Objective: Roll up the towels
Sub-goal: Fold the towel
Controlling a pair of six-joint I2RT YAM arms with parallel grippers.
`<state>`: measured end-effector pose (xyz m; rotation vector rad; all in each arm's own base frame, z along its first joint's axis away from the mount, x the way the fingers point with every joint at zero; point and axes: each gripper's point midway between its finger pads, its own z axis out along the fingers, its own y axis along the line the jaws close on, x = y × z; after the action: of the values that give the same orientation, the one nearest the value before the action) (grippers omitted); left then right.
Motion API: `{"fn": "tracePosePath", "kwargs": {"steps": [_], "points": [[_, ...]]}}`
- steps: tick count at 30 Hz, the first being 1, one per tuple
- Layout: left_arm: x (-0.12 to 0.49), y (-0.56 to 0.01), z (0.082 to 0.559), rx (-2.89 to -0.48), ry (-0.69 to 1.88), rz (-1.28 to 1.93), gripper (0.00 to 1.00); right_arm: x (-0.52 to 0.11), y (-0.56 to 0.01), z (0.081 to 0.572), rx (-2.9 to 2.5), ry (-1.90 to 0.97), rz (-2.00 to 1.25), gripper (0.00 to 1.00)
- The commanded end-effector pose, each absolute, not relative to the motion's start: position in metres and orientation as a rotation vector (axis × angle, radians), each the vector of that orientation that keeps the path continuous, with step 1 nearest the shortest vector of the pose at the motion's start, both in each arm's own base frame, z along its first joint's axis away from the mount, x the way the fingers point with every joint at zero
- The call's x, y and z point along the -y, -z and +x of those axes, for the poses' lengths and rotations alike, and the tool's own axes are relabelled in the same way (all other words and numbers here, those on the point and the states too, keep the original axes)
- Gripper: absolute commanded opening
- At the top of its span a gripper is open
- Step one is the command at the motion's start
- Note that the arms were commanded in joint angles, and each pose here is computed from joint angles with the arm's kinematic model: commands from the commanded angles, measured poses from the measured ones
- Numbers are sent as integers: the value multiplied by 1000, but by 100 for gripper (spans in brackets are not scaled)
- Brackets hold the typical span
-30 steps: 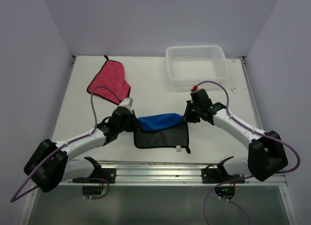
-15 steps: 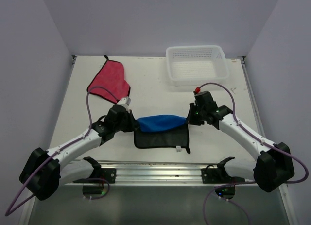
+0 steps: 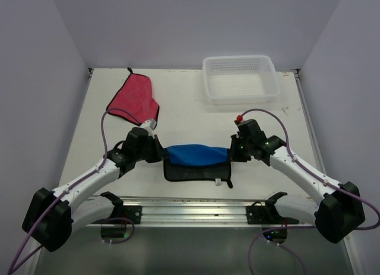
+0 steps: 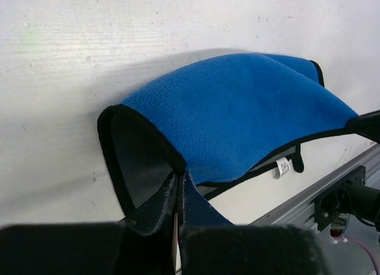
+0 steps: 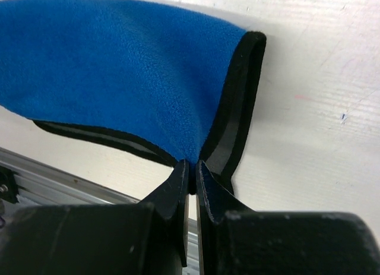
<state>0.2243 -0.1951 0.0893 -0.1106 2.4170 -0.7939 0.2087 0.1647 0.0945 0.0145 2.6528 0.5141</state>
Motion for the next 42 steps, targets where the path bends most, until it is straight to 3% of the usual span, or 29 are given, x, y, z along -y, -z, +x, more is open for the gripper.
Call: {"fn": "tracePosePath", "kwargs": {"steps": [1, 36, 40, 41, 42], "points": [[196, -96, 217, -2418, 839, -101, 0, -163, -86, 191, -2691, -508, -53, 0], [183, -61, 187, -2545, 798, -48, 0, -170, -50, 160, -2740, -496, -85, 0], [182, -56, 185, -2566, 784, -40, 0, -172, -49, 158, -2741, -509, -87, 8], [182, -55, 185, -2570, 783, -38, 0, -173, -50, 158, -2740, -511, -85, 17], [182, -55, 184, -2571, 785, -33, 0, -173, -52, 159, -2735, -512, -84, 20]]}}
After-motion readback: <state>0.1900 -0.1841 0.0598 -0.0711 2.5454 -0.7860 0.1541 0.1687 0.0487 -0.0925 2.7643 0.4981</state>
